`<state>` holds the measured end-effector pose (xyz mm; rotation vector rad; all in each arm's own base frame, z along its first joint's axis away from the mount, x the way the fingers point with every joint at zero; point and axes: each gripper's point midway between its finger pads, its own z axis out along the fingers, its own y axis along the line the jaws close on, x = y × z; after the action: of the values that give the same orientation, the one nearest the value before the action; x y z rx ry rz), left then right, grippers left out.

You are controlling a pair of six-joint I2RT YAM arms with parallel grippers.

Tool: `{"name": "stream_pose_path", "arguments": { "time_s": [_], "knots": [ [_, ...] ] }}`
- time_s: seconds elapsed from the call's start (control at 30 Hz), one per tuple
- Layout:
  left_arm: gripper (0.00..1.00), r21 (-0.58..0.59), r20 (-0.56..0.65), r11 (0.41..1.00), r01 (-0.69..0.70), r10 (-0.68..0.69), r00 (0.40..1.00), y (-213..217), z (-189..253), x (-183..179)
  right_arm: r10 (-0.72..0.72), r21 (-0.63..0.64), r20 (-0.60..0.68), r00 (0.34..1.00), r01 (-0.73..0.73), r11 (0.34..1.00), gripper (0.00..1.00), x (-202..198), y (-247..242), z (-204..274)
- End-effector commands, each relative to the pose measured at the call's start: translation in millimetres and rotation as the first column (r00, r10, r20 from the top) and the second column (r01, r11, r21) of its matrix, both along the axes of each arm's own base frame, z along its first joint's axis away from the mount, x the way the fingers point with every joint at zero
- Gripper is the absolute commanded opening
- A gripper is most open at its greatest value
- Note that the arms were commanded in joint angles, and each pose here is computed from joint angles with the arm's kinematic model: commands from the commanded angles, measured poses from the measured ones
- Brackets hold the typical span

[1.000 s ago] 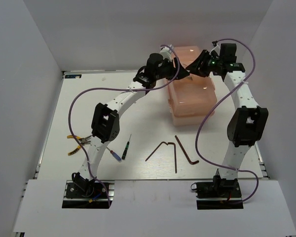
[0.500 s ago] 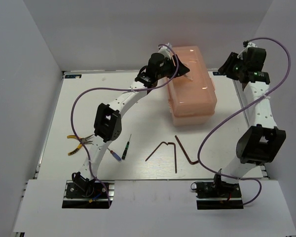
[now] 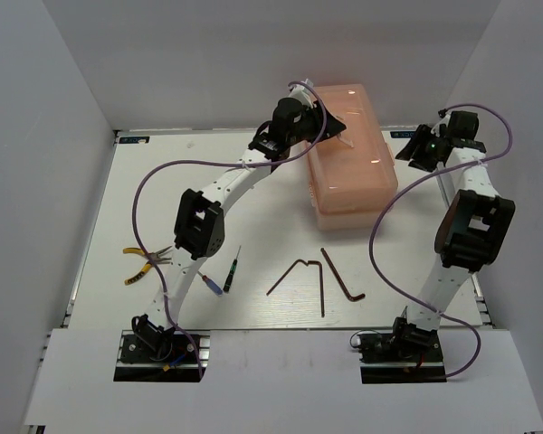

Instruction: Sort the tools into containers

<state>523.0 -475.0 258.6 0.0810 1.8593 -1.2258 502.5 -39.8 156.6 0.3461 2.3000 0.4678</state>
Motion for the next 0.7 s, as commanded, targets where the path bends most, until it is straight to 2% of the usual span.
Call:
{"name": "stream_pose_path", "arguments": {
  "time_s": [0.0, 0.03, 0.07, 0.23, 0.43, 0.5, 0.53, 0.6, 0.67],
  "knots": [
    [0.48, 0.063, -0.094, 0.998, 0.019, -0.013, 0.995, -4.6, -45.3, -3.8, 0.038, 0.062, 0.072, 0.997, -0.042, 0.997, 0.58, 22.4, 3.9, 12.8],
    [0.47, 0.057, -0.087, 0.998, 0.019, -0.014, 0.996, -5.1, -43.3, -3.2, 0.045, 0.060, 0.089, 0.995, -0.051, 0.997, 0.58, 29.3, 4.5, 18.5],
    [0.47, 0.052, -0.094, 0.999, 0.017, -0.012, 0.996, -5.3, -43.0, -3.4, 0.046, 0.079, 0.047, 0.998, -0.050, 0.996, 0.58, 30.1, 5.4, 1.3],
    [0.44, 0.055, -0.103, 0.998, 0.029, -0.024, 0.994, -6.9, -49.0, -4.5, 0.072, 0.166, 0.012, 0.997, -0.073, 0.983, 0.58, 37.5, 14.1, -22.9],
    [0.40, 0.060, -0.096, 0.998, 0.031, -0.025, 0.995, -6.7, -49.3, -4.4, 0.147, 0.272, 0.005, 0.989, -0.143, 0.952, 0.48, 40.4, 33.3, -34.5],
    [0.39, 0.073, -0.099, 0.997, 0.033, -0.026, 0.995, -5.9, -52.3, -5.1, 0.164, 0.298, 0.007, 0.986, -0.159, 0.941, 0.35, 40.5, 37.5, -37.2],
    [0.37, 0.080, -0.105, 0.996, 0.025, -0.017, 0.994, -4.6, -54.5, -4.3, 0.179, 0.312, 0.009, 0.984, -0.173, 0.934, 0.23, 38.5, 41.2, -36.6],
    [0.33, 0.087, -0.115, 0.996, 0.026, -0.016, 0.993, -3.9, -57.2, -5.2, 0.187, 0.301, 0.021, 0.982, -0.185, 0.935, 0.12, 38.2, 41.1, -34.9],
    [0.24, 0.095, -0.106, 0.995, 0.019, -0.009, 0.994, -2.9, -57.7, -3.6, 0.194, 0.274, 0.042, 0.980, -0.198, 0.941, 0.00, 36.2, 37.8, -27.1]
  ]
}}
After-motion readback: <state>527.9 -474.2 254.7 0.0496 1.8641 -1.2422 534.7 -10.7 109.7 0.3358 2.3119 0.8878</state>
